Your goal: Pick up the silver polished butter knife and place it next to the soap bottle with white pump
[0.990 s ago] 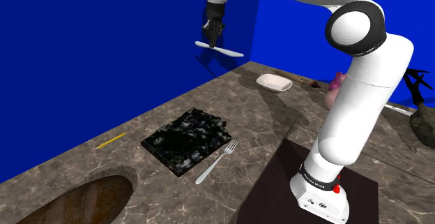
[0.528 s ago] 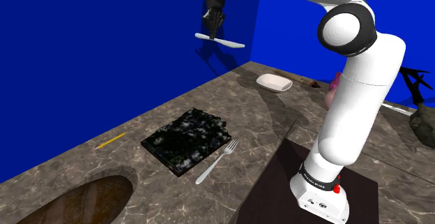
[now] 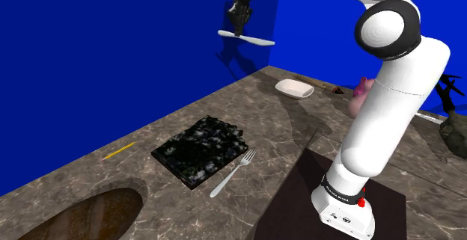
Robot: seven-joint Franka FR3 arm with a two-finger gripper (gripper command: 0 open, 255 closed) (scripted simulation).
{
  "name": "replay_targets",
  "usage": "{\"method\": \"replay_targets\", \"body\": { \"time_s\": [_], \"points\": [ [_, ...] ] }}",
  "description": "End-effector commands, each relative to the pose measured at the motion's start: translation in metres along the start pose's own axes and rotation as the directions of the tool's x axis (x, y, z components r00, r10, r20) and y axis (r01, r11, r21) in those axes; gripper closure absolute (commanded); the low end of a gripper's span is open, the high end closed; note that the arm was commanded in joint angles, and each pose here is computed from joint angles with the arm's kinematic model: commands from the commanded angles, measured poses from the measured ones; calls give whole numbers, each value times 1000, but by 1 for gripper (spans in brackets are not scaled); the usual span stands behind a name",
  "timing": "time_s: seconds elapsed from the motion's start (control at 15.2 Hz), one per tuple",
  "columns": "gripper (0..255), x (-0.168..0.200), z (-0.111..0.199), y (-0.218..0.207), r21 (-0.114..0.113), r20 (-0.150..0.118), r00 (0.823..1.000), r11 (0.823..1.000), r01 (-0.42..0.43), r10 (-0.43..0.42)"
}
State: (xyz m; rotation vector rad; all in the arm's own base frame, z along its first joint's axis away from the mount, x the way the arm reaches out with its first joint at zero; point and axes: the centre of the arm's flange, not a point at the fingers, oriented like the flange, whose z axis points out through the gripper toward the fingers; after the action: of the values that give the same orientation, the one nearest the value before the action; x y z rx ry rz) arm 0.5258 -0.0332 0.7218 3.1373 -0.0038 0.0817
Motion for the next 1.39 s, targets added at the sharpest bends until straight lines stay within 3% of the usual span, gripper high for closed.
{"method": "replay_targets", "body": {
  "time_s": [0.0, 1.32],
  "points": [
    [255, -25, -2, 11, 0, 0, 1000, 1000, 0, 0],
    [255, -268, -14, 113, 0, 0, 1000, 1000, 0, 0]
  ]
}}
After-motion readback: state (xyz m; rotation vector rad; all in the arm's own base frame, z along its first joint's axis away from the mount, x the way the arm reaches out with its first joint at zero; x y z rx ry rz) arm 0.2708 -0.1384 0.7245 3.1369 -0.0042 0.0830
